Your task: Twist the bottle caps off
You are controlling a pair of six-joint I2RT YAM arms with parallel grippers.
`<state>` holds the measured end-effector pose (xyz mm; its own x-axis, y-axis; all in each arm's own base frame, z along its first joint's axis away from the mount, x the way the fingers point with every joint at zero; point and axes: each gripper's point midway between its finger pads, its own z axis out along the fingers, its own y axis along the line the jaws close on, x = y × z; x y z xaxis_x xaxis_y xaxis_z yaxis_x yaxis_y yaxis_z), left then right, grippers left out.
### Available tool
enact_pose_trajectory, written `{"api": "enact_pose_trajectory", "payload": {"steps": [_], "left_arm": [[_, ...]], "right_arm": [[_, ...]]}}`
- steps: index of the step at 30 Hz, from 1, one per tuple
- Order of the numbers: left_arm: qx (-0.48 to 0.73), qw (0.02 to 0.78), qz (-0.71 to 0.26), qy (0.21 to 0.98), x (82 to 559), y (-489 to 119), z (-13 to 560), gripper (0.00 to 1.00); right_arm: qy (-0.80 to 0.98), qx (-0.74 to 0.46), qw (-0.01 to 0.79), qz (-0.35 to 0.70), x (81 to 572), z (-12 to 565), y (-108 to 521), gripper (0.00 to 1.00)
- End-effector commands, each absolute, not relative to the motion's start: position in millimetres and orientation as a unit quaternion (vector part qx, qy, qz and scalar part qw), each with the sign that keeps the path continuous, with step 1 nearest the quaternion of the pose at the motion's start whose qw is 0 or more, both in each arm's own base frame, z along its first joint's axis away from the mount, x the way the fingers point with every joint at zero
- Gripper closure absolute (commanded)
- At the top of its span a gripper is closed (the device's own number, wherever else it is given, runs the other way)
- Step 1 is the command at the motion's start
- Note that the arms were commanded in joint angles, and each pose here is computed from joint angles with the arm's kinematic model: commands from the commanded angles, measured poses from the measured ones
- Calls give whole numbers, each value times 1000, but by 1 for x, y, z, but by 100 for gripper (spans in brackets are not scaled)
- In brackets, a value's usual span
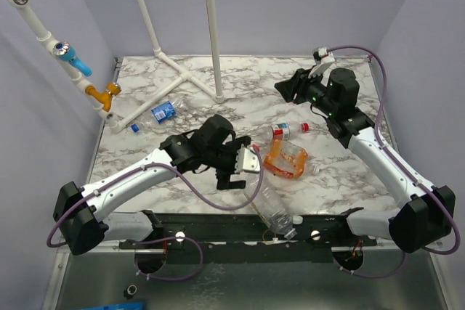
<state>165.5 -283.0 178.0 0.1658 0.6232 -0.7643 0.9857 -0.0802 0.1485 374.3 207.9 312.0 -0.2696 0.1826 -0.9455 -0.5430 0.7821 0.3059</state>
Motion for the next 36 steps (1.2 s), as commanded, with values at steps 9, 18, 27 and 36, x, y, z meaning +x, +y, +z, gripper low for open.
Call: {"api": "enact_pose_trajectory", "payload": {"steps": [9, 18, 27, 36], "left_arm": [[835, 312, -266, 367, 114, -315, 136, 1], [844, 314, -260, 349, 119, -336, 122, 1], [850, 299, -281, 330, 110, -362, 108, 1], [852, 262, -282, 354, 113, -370, 83, 1]], "right_arm": [[795, -47, 543, 268, 377, 258, 188, 46], [809, -28, 531, 251, 373, 251, 179, 41], [815, -14, 518, 260, 364, 247, 178, 40], [822, -2, 511, 251, 349, 244, 169, 40]]}}
